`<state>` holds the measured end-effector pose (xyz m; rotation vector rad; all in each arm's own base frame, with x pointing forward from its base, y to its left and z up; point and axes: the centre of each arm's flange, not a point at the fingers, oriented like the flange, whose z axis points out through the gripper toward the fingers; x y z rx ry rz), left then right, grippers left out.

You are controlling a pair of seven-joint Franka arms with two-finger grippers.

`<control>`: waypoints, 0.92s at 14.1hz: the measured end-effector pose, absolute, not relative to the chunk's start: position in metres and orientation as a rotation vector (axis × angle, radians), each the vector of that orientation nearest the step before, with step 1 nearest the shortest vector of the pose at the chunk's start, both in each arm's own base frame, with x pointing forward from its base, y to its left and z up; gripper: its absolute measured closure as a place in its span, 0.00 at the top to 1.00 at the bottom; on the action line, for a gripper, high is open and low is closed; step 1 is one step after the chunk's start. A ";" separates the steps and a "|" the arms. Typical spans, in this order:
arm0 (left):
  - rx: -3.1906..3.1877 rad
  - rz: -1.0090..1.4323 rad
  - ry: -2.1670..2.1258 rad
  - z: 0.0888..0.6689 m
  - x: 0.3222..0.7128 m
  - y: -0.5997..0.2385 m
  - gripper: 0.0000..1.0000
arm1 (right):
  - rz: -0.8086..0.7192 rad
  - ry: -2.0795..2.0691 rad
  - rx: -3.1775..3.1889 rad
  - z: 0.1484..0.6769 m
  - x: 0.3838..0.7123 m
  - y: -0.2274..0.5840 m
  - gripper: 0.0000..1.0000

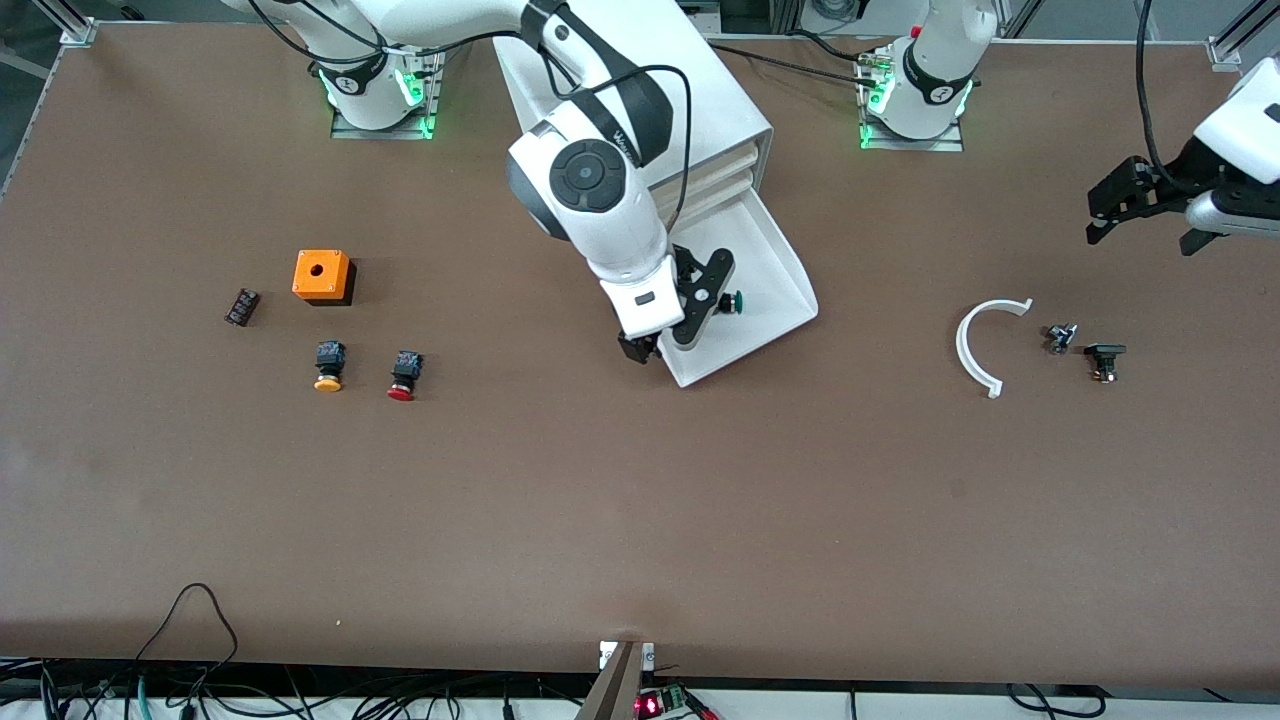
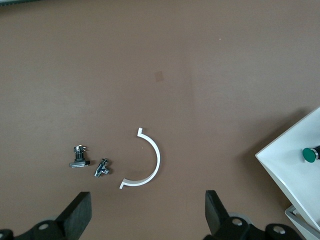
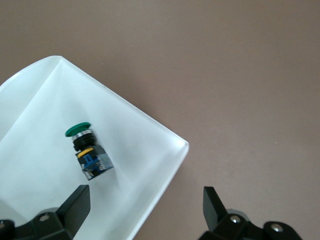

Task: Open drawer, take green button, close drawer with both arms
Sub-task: 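Move the right gripper over the green button while the left gripper withdraws, then lower the right gripper into the drawer and grasp the green button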

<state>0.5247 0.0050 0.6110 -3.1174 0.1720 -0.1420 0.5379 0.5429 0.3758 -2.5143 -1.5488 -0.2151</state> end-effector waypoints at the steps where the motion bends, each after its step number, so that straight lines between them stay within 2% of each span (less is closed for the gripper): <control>1: -3.120 -0.136 0.156 0.609 0.526 0.008 1.00 | -0.209 -1.573 -2.504 0.373 0.531 0.550 1.00; 5: -3.122 -0.129 0.147 0.607 0.528 0.004 1.00 | -0.177 -1.659 -2.480 0.351 0.505 0.576 1.00; 9: -3.124 -0.129 0.129 0.607 0.528 0.009 1.00 | -0.153 -1.759 -2.488 0.318 0.494 0.587 1.00; 13: -3.126 -0.118 0.106 0.604 0.530 0.017 1.00 | -0.156 -1.771 -2.483 0.317 0.491 0.590 1.00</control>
